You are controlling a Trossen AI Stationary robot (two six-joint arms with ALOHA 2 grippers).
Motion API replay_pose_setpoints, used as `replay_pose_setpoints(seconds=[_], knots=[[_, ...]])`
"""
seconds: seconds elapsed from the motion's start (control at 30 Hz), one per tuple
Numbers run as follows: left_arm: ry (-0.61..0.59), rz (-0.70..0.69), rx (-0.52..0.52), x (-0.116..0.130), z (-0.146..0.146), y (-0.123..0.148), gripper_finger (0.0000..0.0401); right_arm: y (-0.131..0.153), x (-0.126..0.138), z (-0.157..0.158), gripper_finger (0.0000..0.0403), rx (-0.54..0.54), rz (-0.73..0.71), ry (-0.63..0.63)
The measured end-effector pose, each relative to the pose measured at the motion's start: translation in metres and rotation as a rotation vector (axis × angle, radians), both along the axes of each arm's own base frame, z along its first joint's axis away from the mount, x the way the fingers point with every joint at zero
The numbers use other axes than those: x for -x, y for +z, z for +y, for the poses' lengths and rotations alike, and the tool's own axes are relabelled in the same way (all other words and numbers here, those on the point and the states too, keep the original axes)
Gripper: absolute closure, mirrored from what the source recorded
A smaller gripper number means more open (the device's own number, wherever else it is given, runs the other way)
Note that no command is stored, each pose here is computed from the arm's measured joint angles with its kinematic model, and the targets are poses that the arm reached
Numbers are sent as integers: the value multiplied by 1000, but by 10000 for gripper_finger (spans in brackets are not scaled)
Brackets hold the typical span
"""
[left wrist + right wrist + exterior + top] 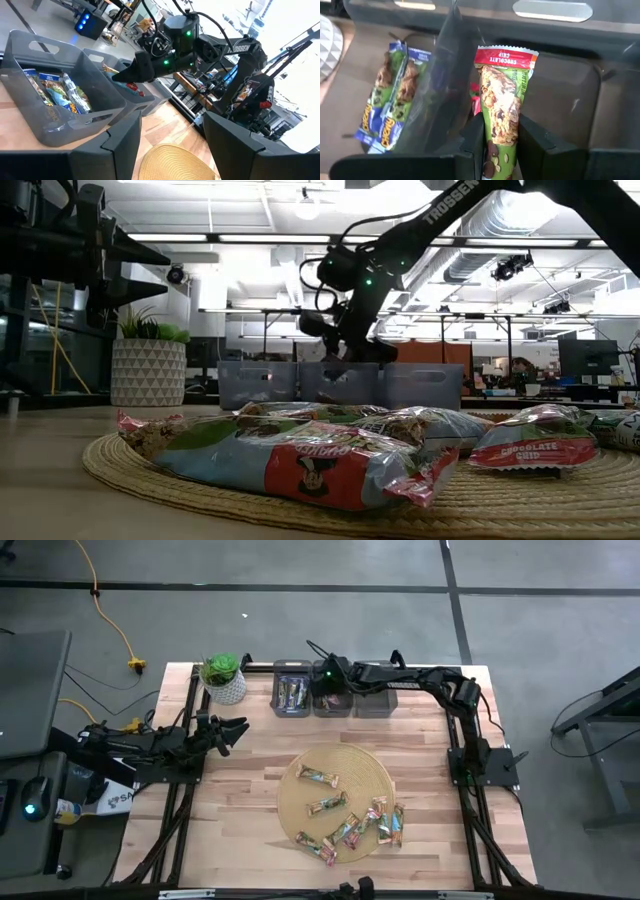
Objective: Pick and place Granola Bars by type
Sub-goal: Put the red granola bar into the middle black bin
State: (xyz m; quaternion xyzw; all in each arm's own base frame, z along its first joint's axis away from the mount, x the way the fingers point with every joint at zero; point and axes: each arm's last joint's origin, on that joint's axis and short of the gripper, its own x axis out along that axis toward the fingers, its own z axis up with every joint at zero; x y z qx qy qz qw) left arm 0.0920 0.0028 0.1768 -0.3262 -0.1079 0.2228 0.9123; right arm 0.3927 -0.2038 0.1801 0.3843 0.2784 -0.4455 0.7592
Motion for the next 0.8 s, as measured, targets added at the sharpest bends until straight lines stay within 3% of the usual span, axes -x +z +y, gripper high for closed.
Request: replay_pose_setpoints(seconds=[0.2,0.47,0.8], knots=[[0,0,0,0,0,0,190,-1,0,1,314,-8,16,40],[0,0,0,0,0,0,190,0,0,1,259,25,41,100],[1,0,0,0,0,0,190,35,-8,5,210,169,-106,469]])
